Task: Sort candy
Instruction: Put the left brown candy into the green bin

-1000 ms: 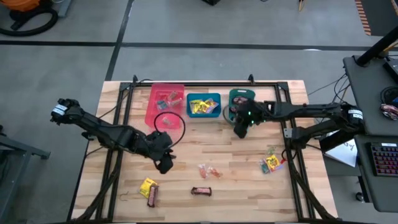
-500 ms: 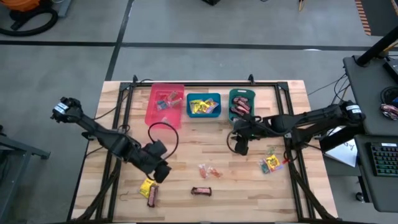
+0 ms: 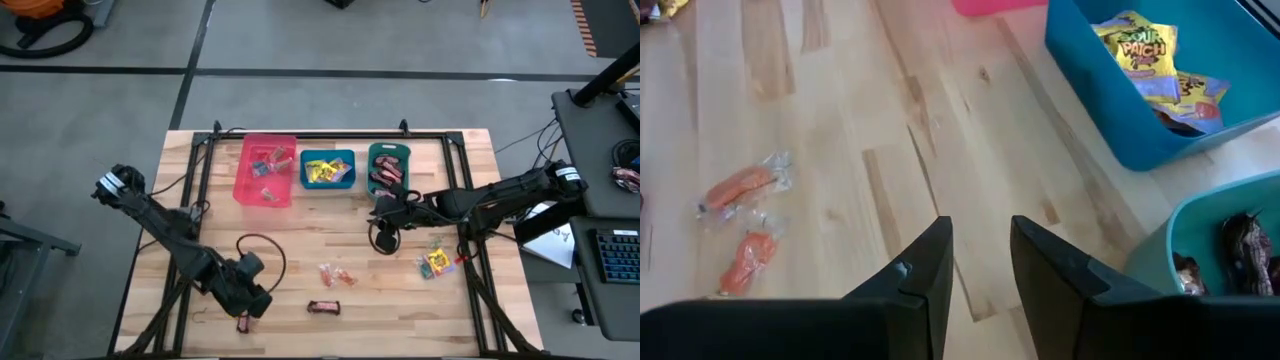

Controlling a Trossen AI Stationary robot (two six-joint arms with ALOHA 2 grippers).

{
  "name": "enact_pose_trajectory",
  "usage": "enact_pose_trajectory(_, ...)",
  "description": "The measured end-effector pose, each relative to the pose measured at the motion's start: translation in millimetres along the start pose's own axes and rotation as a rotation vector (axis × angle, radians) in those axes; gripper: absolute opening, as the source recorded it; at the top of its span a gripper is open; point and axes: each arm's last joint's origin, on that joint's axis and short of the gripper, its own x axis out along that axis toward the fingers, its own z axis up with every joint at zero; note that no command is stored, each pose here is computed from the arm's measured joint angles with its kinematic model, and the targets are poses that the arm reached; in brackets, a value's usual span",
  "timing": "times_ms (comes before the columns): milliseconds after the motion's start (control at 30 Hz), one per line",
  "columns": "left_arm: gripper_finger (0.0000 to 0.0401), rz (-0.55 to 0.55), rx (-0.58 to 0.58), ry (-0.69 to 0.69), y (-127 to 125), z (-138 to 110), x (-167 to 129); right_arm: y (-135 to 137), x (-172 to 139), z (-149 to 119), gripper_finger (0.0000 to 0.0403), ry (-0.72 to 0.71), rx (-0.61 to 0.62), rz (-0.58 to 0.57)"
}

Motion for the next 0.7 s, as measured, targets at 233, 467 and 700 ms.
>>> enact_pose_trajectory(233, 0.0139, 0.105, -0.037, 0.073, 5.9, -21.3, 14.1, 7.5, -1.8, -3.7, 0.0099, 0.004, 0.012, 0.024)
enact_pose_trajectory(467, 0.0139, 0.185, -0.061, 0.130, 10.3, -32.1, 26.0, 22.0, -6.5, -8.8, 0.0100, 0.000, -0.011, 0.075)
enact_pose_trajectory(700, 0.0139, 0.252, -0.081, 0.166, 12.8, -38.5, 43.7, 38.1, -12.2, -12.4, 0.0100, -0.029, 0.001, 0.143)
